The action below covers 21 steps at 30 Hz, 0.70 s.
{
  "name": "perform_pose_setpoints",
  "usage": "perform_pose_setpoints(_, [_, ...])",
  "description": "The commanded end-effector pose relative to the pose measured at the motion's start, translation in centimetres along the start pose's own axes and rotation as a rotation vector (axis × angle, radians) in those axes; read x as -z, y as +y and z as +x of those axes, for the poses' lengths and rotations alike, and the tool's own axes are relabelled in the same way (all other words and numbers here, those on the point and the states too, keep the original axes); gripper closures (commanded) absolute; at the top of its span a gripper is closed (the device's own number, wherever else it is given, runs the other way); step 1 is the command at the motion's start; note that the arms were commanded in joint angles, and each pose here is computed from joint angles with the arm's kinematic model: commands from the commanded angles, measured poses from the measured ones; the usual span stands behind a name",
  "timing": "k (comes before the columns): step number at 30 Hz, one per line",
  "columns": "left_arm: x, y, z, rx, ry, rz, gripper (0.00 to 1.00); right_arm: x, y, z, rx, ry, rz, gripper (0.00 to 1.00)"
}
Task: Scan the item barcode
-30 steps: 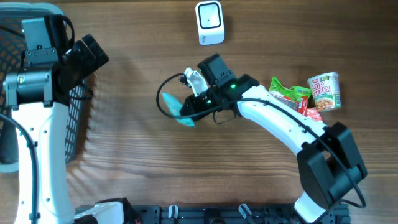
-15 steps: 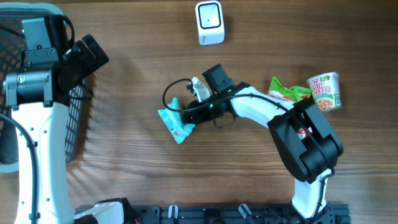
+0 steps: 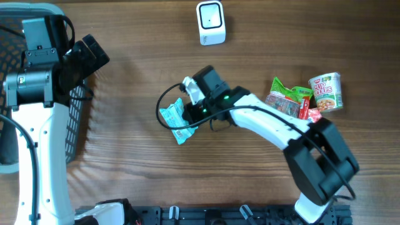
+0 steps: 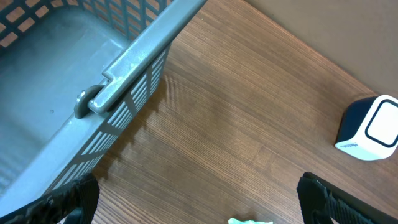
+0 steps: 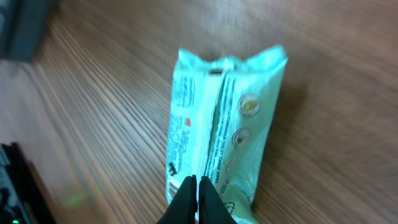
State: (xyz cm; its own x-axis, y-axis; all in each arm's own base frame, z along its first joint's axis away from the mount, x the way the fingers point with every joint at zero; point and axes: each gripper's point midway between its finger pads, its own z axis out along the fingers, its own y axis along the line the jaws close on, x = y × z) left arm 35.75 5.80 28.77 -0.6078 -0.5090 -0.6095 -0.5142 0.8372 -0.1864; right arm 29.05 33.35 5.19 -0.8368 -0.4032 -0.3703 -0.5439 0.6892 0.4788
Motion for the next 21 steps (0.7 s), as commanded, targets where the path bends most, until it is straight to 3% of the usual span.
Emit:
perform_pose_setpoints(1, [0.5,0.1,-0.5,-0.001,-0.017,0.005,0.00,-3.4,-1.1,2.6,-0.033,0.081,0.032,0.95])
perform_pose_setpoints(6, [0.5,0.1,-0.5,-0.001,-0.017,0.005,0.00,-3.5,-2.9,3.0,-0.117,0.095,0.142,0.96])
perform_pose_setpoints(12, [0.5,0.1,-0.5,-0.001,-0.017,0.006,0.00,2.5,1.3,-3.3,0.034,-0.162,0.204,0.96])
perform_pose_setpoints(15, [0.5,0.1,-0.5,-0.001,-0.017,0.006,0.00,3.2,-0.3,-4.6,0.005,-0.259,0.376,0.96])
perform_pose_setpoints(18, [0.5,0.1,-0.5,-0.001,-0.017,0.005,0.00,4.6,-4.7,-2.2,-0.183,-0.243,0.575,0.96])
perform_pose_setpoints(21, [0.5,0.1,-0.5,-0.001,-0.017,0.005,0.00,3.8,-6.3,0.5,-0.271,-0.195,0.603,0.95])
